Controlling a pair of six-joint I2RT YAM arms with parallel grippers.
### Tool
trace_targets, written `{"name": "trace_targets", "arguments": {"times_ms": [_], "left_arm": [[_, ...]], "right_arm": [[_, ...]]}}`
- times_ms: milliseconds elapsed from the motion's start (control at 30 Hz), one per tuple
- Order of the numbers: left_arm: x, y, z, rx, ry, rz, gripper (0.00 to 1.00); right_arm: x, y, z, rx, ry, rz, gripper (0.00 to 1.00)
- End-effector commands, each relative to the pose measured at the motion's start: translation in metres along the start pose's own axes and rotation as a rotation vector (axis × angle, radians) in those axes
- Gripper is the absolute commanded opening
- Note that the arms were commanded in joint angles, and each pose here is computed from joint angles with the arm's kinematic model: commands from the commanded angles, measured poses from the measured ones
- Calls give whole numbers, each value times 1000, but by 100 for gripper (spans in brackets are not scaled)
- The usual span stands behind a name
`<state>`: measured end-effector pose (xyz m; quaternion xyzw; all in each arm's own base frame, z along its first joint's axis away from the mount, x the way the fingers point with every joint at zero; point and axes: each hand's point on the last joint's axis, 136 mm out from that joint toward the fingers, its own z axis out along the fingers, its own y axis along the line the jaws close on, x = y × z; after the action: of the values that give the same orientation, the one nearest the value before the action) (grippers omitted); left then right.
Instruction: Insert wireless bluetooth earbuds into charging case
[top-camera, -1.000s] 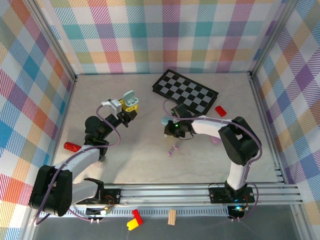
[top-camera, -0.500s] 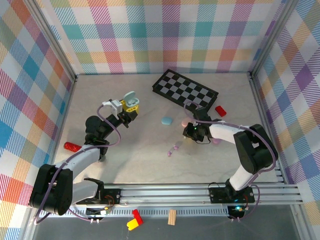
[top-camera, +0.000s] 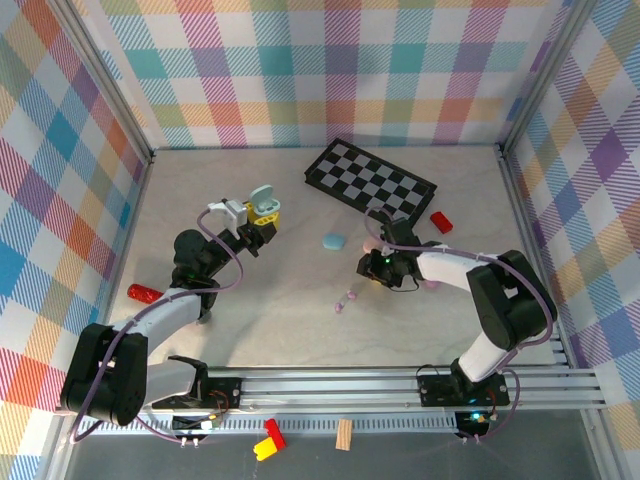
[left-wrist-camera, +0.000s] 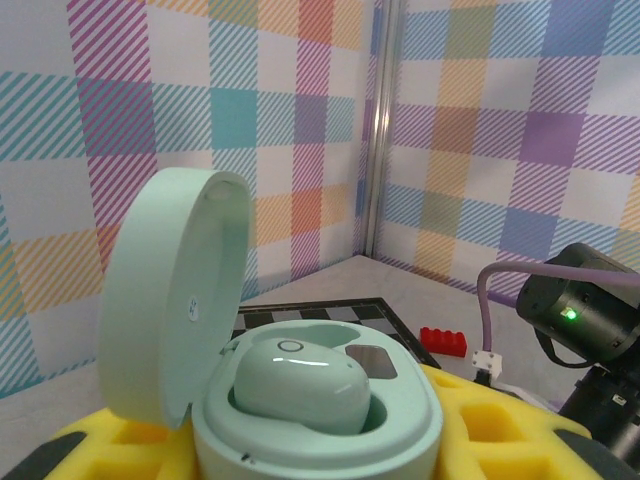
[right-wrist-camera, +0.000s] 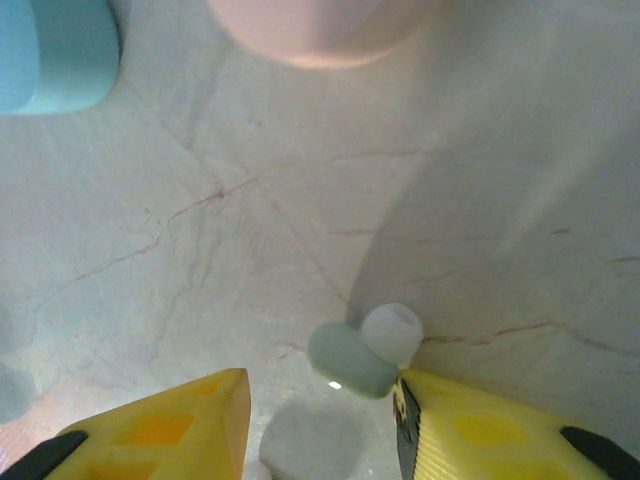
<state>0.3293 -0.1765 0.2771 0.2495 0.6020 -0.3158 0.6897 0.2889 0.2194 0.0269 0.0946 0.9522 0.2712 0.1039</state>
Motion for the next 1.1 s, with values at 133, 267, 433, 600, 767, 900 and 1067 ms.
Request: {"name": "trace_targets", "arguments": {"times_ms": [133,267,433,600,767,900,1067], "left_arm": [[-16,-1,2,15,-33,20,0],[-14,0,2,7,-33,20,0],[-11,9,-1,-46,-45,13,0],[-7,17,-2,-78,-48,7,0],[-5,20,-2,-84,-45,5,0],[-3,22,-3,-87,-41,5,0],[-2,24,-5,-87,-37,6,0]], "right_arm": [[6,33,-1,-59,24,-54,45],[4,30,-16,-7,-12,-91,45],[0,13,-35,208,-64,-199,46],[-9,1,-43,474,-111,-303,47],[-17,4,-33,620,-120,-373,48],[-24,2,-21,737,-101,-411,44],[-27,1,-11,864,-86,-467,40]]}}
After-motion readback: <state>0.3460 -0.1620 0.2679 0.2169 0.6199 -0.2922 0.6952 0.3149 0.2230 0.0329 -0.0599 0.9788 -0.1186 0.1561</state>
